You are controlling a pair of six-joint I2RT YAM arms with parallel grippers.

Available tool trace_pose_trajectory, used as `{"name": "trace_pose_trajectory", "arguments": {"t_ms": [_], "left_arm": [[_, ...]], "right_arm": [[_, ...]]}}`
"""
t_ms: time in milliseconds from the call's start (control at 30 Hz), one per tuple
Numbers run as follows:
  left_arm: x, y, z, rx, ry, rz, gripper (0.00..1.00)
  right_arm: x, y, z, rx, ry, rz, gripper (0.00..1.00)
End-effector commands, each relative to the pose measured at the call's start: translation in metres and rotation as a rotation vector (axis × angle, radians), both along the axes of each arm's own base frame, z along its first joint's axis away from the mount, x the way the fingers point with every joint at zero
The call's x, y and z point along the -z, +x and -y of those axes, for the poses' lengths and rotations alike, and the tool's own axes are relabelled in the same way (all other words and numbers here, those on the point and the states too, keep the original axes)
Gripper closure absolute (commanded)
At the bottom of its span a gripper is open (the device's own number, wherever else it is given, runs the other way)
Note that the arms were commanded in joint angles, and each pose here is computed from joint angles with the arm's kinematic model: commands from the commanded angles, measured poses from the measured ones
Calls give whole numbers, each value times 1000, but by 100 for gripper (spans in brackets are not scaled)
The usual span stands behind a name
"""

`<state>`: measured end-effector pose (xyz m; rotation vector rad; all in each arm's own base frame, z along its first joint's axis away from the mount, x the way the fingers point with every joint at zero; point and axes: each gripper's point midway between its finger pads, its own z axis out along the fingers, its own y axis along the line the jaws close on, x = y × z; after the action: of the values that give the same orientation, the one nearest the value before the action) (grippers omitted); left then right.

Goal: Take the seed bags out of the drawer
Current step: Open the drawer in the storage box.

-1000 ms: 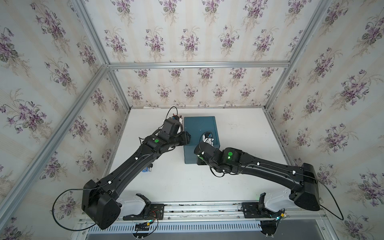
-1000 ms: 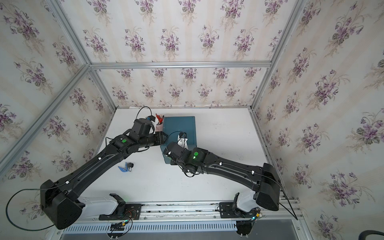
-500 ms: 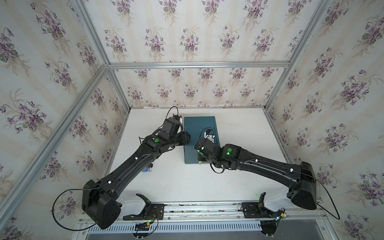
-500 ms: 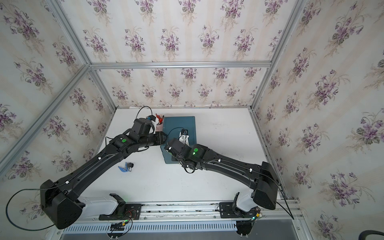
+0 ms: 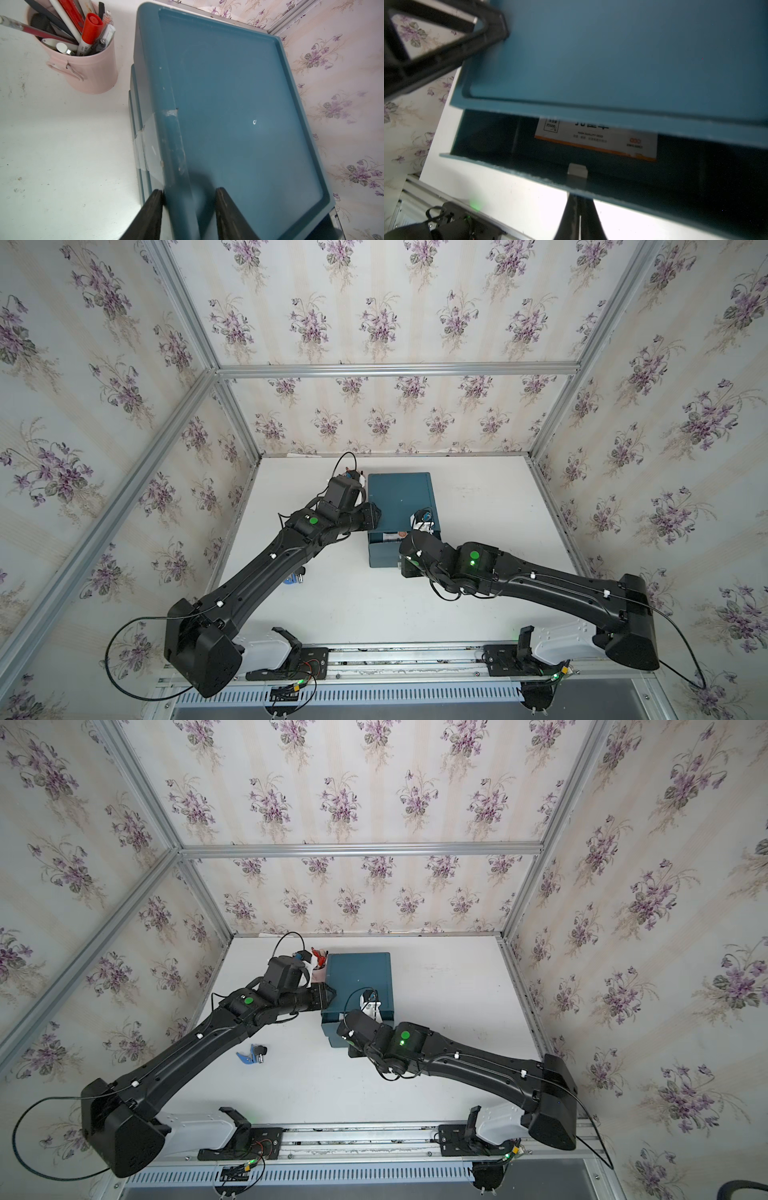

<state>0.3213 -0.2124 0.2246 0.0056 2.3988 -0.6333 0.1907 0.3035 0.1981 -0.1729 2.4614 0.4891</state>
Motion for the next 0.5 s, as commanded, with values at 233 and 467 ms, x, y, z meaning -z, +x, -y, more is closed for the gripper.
{"name": "trace_pose_trajectory", "arguments": {"t_ms": [233, 467], "left_arm": [[30, -12, -19, -57, 94, -110, 57], [28, -12, -23, -57, 121, -97, 58]], "right_arm": [[-1, -65, 11, -151, 44, -32, 100], [10, -87, 18, -158, -1, -42, 100]]}}
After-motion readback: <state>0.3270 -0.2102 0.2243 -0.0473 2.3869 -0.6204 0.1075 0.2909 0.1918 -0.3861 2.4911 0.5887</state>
